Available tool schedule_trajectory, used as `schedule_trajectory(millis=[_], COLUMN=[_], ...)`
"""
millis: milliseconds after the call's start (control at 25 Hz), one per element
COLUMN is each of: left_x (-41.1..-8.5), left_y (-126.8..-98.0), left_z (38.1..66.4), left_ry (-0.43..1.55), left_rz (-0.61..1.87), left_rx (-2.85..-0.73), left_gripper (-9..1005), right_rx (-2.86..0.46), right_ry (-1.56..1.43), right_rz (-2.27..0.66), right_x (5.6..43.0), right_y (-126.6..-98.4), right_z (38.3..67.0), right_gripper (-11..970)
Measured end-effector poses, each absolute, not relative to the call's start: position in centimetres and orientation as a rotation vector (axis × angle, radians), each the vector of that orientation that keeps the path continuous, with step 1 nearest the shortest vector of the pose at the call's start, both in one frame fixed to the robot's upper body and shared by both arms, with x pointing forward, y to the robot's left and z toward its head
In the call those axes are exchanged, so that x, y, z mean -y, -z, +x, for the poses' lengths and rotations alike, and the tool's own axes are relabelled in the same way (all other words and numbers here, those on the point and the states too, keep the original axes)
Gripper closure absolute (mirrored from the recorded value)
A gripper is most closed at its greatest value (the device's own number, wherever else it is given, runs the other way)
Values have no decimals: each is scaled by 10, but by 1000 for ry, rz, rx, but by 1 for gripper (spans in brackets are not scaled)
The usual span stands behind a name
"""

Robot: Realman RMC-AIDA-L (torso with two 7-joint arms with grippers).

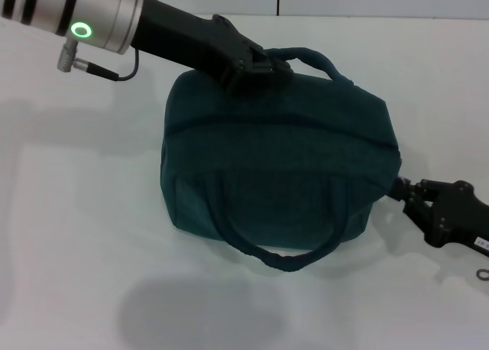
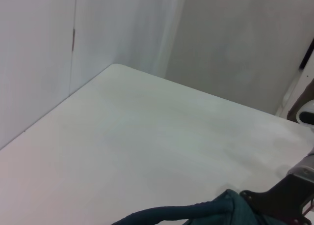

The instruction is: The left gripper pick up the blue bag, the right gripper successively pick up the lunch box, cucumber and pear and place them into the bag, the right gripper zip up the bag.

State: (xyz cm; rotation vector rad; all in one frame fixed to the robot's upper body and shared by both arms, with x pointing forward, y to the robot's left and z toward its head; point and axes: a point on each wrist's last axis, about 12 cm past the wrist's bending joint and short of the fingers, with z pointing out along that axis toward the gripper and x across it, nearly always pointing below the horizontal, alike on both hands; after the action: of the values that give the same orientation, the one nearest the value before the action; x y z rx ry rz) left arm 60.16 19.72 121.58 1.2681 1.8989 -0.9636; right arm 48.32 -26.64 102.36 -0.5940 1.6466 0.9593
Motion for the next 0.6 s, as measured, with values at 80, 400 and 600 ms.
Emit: schedule_trajectory(millis=[80,400,600], left_x=[-198,-204,-209], left_y=[-1215,-1217,-1217], left_z=[601,601,600], left_ry=[969,999,1023], left_rz=[1262,1179,1129], left_rx=[-1897,-1872,-1822], left_gripper=[953,878,785], right_rx=[-1646,-1617,-1617], right_ry=[-944,-904,-905], right_rz=[-567,-491,-496], right_x=[270,288,290], right_y=[-1024,-1029,-1030], right_z=[483,481,481], right_gripper=[904,886,848])
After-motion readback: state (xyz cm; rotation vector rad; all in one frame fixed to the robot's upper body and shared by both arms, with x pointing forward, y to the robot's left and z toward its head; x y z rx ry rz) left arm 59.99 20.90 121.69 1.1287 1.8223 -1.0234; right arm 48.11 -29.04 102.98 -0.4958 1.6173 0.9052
